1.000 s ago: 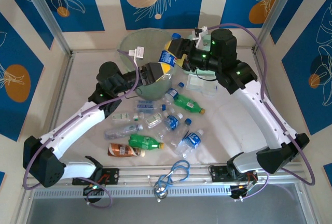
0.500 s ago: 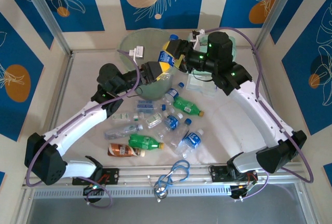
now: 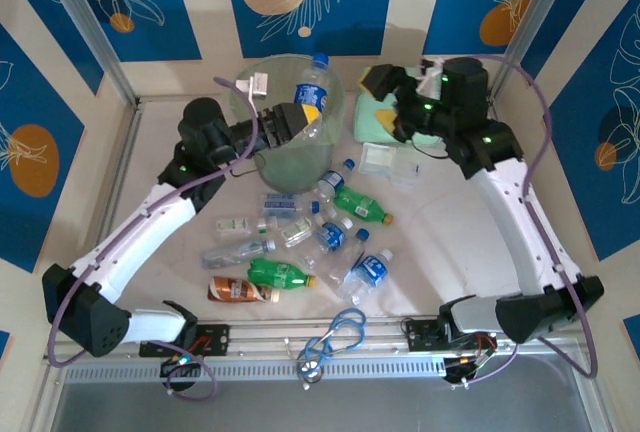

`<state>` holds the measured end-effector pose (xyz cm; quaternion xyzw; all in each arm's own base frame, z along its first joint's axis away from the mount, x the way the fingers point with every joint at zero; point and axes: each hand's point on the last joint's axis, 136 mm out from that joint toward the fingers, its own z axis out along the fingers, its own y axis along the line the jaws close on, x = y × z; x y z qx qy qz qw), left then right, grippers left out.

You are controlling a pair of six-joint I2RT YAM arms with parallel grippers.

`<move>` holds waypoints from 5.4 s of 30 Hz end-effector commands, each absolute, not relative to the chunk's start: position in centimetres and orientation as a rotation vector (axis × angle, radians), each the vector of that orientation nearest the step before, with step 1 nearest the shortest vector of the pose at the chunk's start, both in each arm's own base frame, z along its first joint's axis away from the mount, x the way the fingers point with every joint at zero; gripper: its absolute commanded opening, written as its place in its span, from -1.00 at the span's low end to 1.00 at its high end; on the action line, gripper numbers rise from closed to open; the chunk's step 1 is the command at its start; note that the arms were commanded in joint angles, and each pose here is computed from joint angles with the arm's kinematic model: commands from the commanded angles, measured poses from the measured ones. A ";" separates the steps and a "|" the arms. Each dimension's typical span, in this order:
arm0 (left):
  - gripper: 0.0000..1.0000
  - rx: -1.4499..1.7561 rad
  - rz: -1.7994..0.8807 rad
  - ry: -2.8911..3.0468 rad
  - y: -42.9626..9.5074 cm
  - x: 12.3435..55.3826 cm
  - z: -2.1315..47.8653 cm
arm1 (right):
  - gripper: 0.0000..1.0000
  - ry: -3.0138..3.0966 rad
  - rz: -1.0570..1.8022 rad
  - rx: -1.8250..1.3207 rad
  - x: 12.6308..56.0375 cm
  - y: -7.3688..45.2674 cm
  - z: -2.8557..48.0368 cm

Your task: Put the plastic bottles in the bin

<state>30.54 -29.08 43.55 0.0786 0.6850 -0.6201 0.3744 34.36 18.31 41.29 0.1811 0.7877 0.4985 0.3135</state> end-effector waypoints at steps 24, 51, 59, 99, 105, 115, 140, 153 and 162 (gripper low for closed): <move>0.23 0.037 -0.748 2.355 -25.3 46.2 29.8 | 1.00 2.498 0.848 0.665 24.6 10.9 25.6; 0.76 0.105 -0.952 1.979 -21.2 33.3 39.3 | 0.90 2.690 0.658 0.518 27.8 14.2 19.4; 0.73 0.114 -1.046 2.003 -20.0 27.9 35.1 | 0.47 2.659 0.672 0.716 33.2 16.1 18.6; 0.69 0.110 -1.045 2.021 -18.5 24.7 32.8 | 0.19 2.740 0.626 1.009 46.8 20.8 5.8; 0.69 0.110 -1.048 2.019 -18.6 24.8 32.8 | 0.17 2.771 0.601 1.003 46.9 20.9 4.9; 0.69 0.101 -1.043 2.031 -18.5 24.9 32.4 | 0.08 2.804 0.581 0.993 46.7 21.7 3.9; 0.74 0.083 -1.047 2.034 -18.4 24.7 32.0 | -0.38 2.745 0.574 0.970 45.4 20.4 6.3; 0.96 0.086 -1.059 2.019 -18.4 24.6 32.9 | -0.41 2.647 0.668 0.980 42.9 19.4 10.4; 1.00 0.174 -1.055 1.996 -19.1 24.7 34.4 | -0.40 2.569 0.700 0.834 39.5 18.2 15.2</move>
